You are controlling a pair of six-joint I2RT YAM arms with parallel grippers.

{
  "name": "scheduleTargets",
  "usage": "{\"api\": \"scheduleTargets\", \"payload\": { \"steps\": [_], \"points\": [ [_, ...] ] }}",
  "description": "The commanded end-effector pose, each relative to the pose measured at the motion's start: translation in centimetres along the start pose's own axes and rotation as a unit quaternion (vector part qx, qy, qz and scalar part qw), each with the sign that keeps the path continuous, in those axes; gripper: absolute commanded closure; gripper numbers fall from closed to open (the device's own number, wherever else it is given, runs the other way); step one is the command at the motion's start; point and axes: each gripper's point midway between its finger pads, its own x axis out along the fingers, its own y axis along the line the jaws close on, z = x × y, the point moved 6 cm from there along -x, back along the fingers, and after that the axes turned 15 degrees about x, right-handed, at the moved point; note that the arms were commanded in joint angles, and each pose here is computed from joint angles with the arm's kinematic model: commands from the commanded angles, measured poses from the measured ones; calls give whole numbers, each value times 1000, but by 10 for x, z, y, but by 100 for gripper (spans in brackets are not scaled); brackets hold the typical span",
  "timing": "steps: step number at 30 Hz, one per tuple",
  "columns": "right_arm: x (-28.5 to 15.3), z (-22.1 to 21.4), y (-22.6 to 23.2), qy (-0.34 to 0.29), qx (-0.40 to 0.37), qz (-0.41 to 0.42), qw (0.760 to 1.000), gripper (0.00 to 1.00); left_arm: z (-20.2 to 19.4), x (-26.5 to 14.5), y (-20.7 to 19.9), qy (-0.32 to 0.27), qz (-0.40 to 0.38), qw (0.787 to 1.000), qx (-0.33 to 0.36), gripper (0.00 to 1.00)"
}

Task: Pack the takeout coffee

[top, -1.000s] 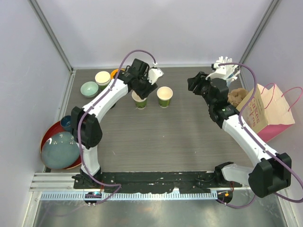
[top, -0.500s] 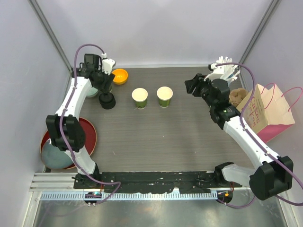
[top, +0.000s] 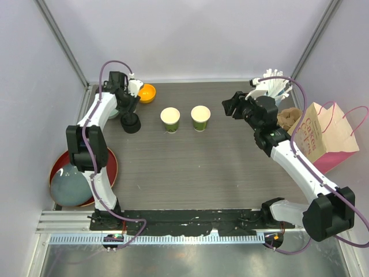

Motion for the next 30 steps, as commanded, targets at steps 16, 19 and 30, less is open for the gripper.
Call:
{"api": "scheduleTargets", "payload": {
  "steps": [16, 19, 30],
  "points": [
    [4, 3, 5, 5, -6, 14, 1000, 45, -1, 25, 19, -13, 12, 1000, 2, 61],
    [6, 2, 5, 8, -5, 14, 1000, 45, -3, 29, 17, -11, 10, 1000, 1, 64],
    [6, 2, 4, 10, -5, 11, 1000, 45, 1, 29, 17, -20, -13, 1000, -12, 88]
  ]
}}
